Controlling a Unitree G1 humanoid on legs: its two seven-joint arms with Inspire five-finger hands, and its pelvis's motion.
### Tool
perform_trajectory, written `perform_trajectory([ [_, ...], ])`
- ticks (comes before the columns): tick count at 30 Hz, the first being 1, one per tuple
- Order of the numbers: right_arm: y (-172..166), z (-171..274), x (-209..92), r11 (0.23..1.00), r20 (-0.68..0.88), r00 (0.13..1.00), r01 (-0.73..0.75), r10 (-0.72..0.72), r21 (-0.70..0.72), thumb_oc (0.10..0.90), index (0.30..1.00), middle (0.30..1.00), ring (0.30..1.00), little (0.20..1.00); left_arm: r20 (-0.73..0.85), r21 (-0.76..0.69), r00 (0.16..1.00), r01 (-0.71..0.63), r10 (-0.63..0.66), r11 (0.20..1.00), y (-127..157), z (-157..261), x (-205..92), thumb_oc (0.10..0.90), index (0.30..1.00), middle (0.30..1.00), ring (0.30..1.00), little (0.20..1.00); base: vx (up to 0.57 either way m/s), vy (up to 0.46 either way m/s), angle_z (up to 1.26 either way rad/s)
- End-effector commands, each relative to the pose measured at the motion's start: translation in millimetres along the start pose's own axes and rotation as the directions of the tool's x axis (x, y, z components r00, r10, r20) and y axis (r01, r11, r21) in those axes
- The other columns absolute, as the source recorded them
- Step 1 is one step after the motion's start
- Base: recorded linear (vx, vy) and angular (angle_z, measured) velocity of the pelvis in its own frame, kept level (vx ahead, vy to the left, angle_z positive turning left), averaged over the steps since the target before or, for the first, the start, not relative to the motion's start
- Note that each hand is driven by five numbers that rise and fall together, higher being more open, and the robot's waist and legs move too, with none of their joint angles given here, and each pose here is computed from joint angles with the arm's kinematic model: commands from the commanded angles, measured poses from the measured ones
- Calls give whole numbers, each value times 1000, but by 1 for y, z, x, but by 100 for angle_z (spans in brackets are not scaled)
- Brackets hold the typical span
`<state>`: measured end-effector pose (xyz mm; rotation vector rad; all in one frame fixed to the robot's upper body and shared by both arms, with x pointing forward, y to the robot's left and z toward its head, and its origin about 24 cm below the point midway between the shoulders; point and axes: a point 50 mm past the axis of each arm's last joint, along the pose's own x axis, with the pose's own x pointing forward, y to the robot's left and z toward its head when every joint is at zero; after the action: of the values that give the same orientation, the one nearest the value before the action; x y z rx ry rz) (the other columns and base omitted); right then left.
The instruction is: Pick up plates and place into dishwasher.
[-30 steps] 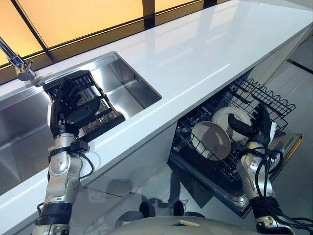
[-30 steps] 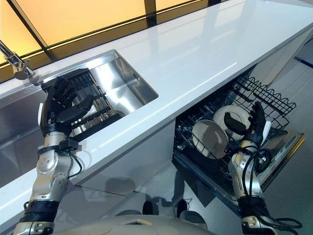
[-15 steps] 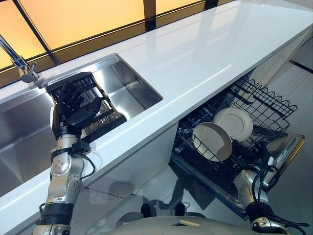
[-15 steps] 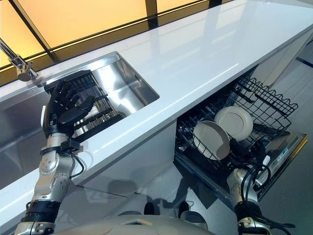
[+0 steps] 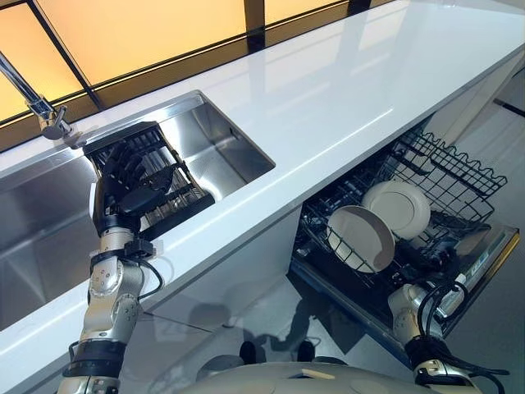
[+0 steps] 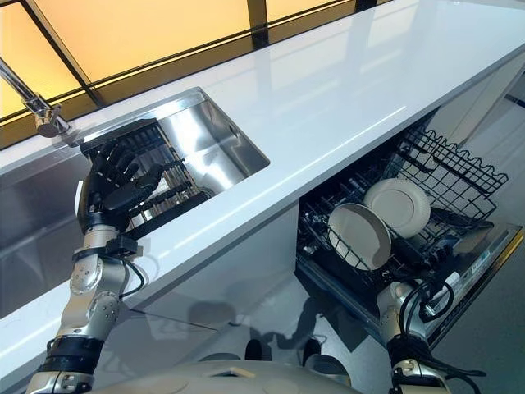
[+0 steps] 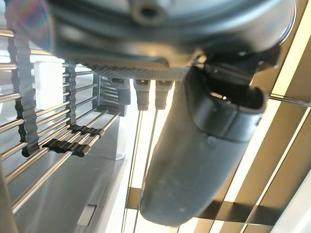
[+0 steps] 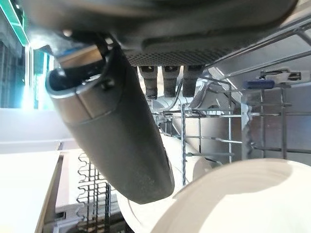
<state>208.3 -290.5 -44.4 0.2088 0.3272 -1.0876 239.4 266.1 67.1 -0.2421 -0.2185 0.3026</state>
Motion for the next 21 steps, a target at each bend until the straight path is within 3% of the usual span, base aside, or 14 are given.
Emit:
perform_trajectory([
  [1, 7, 38, 7, 994, 168, 986, -5, -14, 108, 800, 900, 900, 900, 900, 169, -26, 985, 35, -30, 999, -2, 23, 8, 800, 900, 900, 900, 900, 0, 0, 0],
  [11, -3, -2, 4, 997, -51, 999, 15, -11, 75, 800, 900, 900, 900, 900, 169, -26, 984, 54, -49, 998, -5, 25, 11, 800, 900, 900, 900, 900, 0, 0, 0],
  [15, -3, -17, 5, 996, -144, 987, -59, 69, 73, 800, 900, 900, 900, 900, 165, -17, 985, 52, -49, 998, -4, 26, 10, 800, 900, 900, 900, 900, 26, -12, 0],
  [21, 12, -31, -2, 924, -260, 896, -303, 359, 232, 800, 900, 900, 900, 900, 156, 1, 986, 52, -51, 999, -2, 25, 7, 800, 900, 900, 900, 900, 53, -6, -1],
])
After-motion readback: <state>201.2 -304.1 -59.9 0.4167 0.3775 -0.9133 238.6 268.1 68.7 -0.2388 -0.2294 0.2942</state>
